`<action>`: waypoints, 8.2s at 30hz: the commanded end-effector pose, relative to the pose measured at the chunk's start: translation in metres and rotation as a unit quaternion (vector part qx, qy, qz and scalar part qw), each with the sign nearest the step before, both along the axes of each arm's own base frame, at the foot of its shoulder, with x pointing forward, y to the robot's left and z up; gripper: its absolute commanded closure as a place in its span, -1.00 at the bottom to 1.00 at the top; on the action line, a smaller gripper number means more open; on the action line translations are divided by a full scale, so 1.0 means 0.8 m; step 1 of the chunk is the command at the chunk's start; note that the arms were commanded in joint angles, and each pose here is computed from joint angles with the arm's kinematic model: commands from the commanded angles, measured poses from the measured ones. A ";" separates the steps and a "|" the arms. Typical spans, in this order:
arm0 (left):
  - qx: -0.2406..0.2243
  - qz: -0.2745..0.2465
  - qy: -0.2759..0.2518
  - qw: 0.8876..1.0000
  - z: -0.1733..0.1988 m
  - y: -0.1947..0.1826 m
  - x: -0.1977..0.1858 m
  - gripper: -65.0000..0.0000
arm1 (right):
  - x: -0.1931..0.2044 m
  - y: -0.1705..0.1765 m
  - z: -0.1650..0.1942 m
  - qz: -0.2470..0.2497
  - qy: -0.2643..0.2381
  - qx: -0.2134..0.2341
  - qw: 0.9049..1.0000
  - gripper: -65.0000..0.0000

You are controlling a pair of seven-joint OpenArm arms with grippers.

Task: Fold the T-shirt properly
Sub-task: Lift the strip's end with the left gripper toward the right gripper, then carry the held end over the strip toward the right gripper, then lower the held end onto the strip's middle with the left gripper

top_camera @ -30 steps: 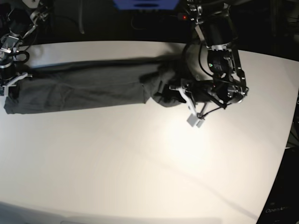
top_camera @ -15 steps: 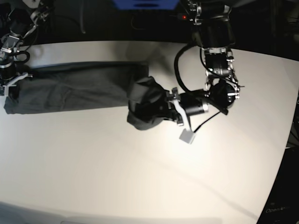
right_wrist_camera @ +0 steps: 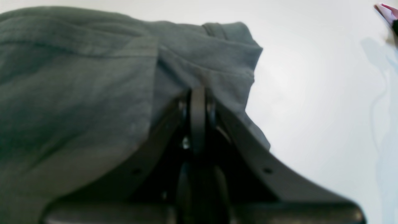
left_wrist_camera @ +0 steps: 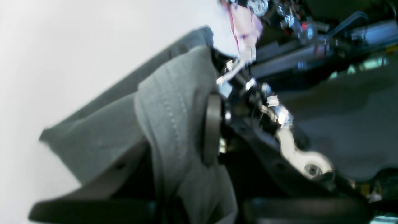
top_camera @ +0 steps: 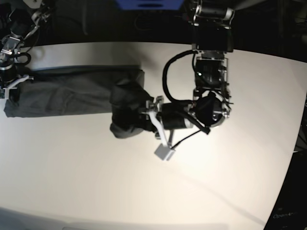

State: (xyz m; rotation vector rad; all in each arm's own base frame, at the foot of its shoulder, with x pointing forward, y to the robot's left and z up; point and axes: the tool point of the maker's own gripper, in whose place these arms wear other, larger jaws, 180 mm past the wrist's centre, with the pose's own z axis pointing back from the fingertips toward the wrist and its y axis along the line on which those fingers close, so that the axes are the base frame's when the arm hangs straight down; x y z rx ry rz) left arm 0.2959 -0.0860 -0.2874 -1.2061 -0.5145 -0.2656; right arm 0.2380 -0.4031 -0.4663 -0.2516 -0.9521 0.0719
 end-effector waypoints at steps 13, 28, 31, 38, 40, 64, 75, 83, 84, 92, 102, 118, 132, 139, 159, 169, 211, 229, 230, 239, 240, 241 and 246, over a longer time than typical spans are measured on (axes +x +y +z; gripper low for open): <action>0.113 0.045 0.171 0.978 -0.006 -0.071 0.003 0.91 | -0.077 0.056 -0.093 0.044 0.208 0.035 0.977 0.99; 0.245 0.129 0.249 0.928 -0.084 -0.099 -0.006 0.91 | -0.077 0.066 -0.097 0.048 0.209 0.039 0.976 0.99; 0.239 0.145 0.234 0.931 -0.081 -0.100 0.003 0.91 | -0.078 0.075 -0.101 0.060 0.215 0.040 0.974 0.99; 0.210 0.171 0.198 0.942 -0.055 -0.104 0.022 0.91 | -0.079 0.077 -0.102 0.063 0.217 0.040 0.973 0.99; 0.196 0.174 0.183 0.947 -0.041 -0.106 0.026 0.91 | -0.079 0.077 -0.102 0.063 0.217 0.040 0.973 0.99; 0.208 0.168 0.165 0.949 -0.043 -0.129 0.048 0.91 | -0.071 0.096 -0.107 0.084 0.220 0.042 0.971 0.99; 0.218 0.194 0.148 0.945 -0.044 -0.120 0.076 0.92 | -0.070 0.100 -0.107 0.086 0.216 0.046 0.971 0.99; 0.226 0.157 0.152 0.949 -0.052 -0.139 0.047 0.92 | -0.069 0.100 -0.107 0.086 0.217 0.045 0.971 0.99; 0.225 0.155 0.157 0.949 -0.052 -0.140 0.046 0.92 | -0.069 0.100 -0.107 0.086 0.217 0.045 0.971 0.99; 0.214 0.143 0.153 0.954 -0.046 -0.146 0.046 0.92 | -0.066 0.107 -0.109 0.099 0.222 0.042 0.969 0.99; 0.211 0.134 0.154 0.956 -0.046 -0.149 0.042 0.92 | -0.066 0.109 -0.110 0.101 0.222 0.043 0.969 0.99; 0.196 0.058 0.145 0.968 -0.020 -0.180 0.002 -0.49 | -0.066 0.109 -0.110 0.101 0.222 0.043 0.969 0.99; 0.124 0.051 0.185 0.974 -0.006 -0.142 0.022 -0.38 | -0.068 0.108 -0.110 0.102 0.224 0.042 0.968 0.99; 0.134 0.077 0.237 0.959 -0.050 -0.092 0.014 0.69 | -0.069 0.108 -0.110 0.102 0.222 0.043 0.969 0.99; 0.093 0.029 0.362 0.927 -0.056 -0.059 -0.018 0.94 | -0.065 0.109 -0.109 0.103 0.219 0.043 0.969 0.99; 0.150 0.048 0.346 0.925 -0.088 -0.033 -0.023 0.94 | -0.064 0.118 -0.111 0.104 0.217 0.049 0.969 0.99; 0.373 0.108 0.152 0.909 -0.199 0.021 0.023 0.94 | -0.019 0.019 0.026 0.020 0.098 -0.101 0.990 0.97; 0.409 0.094 0.226 0.879 -0.268 0.074 -0.065 0.94 | 0.021 0.057 0.055 0.069 0.061 -0.127 0.988 0.97; 0.411 0.094 0.228 0.878 -0.270 0.078 -0.069 0.94 | 0.025 0.056 0.058 0.068 0.057 -0.130 0.988 0.97; 0.394 0.117 0.227 0.883 -0.262 0.098 -0.074 0.94 | 0.036 0.026 0.085 0.063 0.048 -0.160 0.984 0.83; 0.393 0.117 0.228 0.883 -0.262 0.098 -0.075 0.94 | 0.039 0.024 0.088 0.061 0.044 -0.161 0.984 0.77; 0.393 0.119 0.229 0.883 -0.262 0.099 -0.075 0.94 | 0.039 0.019 0.092 0.059 0.044 -0.165 0.983 0.70; 0.394 0.118 0.228 0.883 -0.262 0.099 -0.075 0.94 | 0.042 0.007 0.115 0.056 0.035 -0.192 0.979 0.32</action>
